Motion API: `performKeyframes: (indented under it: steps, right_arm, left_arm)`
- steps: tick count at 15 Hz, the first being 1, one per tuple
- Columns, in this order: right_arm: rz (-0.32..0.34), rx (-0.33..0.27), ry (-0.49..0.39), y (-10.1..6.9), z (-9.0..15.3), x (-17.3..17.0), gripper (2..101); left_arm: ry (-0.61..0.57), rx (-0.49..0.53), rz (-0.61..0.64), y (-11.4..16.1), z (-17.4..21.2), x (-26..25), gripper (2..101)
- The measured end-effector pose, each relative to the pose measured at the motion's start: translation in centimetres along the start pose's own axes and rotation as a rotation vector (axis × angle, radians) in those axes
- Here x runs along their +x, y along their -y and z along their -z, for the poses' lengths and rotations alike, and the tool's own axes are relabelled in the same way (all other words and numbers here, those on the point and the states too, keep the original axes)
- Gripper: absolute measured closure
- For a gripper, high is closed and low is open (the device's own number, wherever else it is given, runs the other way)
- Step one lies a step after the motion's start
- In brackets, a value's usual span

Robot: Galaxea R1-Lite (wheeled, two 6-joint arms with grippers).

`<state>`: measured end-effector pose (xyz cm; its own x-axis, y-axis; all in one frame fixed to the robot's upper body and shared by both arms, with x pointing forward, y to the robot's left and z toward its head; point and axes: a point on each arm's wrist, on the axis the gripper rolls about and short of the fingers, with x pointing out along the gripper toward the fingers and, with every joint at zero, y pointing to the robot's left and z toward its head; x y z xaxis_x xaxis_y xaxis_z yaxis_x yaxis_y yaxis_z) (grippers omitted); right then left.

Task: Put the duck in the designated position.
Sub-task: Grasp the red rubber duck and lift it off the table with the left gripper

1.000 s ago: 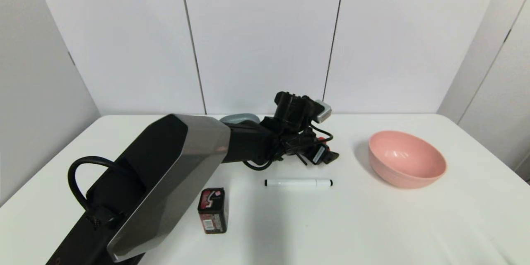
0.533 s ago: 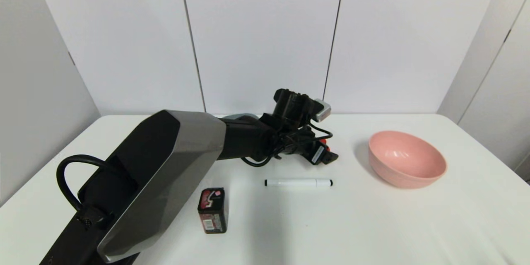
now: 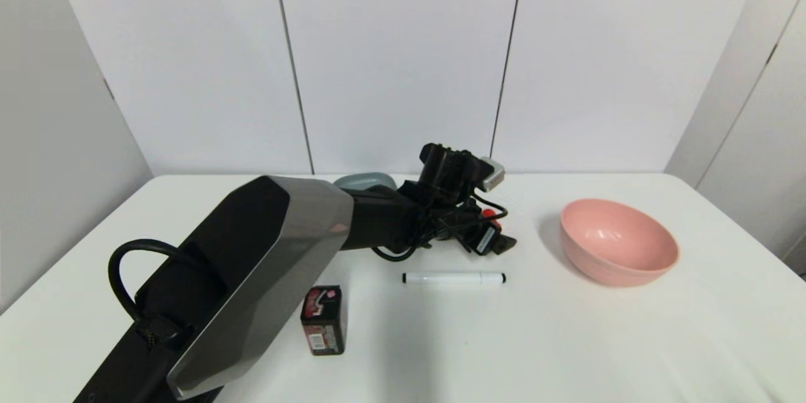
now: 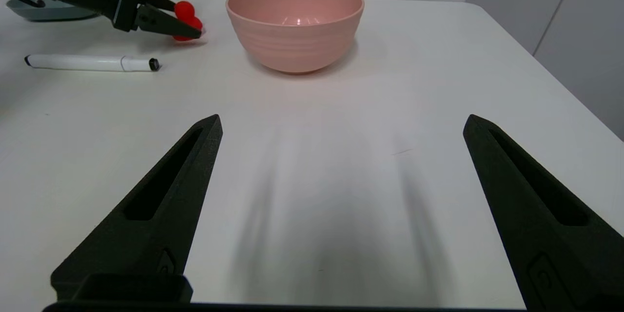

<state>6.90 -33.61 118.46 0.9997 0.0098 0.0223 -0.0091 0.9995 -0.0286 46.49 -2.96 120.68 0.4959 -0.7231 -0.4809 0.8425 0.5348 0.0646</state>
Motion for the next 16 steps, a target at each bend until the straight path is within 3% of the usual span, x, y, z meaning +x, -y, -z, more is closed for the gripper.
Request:
performKeyframes:
  steps: [5,8,11,13,16]
  right_arm:
    - [0.0,0.0,0.0,0.0,0.0,0.0,4.3]
    - [0.0,0.0,0.0,0.0,0.0,0.0,4.3]
    - [0.0,0.0,0.0,0.0,0.0,0.0,4.3]
    - [0.0,0.0,0.0,0.0,0.0,0.0,4.3]
    - [0.0,0.0,0.0,0.0,0.0,0.0,4.3]
  left_arm:
    - [-0.011,0.0,0.009,0.4,0.45,0.49,5.3]
    - [-0.016,-0.002,0.011,0.46,0.66,0.68,34.2]
    - [-0.017,-0.001,0.011,0.46,0.7,0.71,54.2]
    - [-0.014,0.0,0.01,0.48,0.67,0.73,59.7]
    - [0.0,0.003,0.006,0.43,0.48,0.68,60.2]
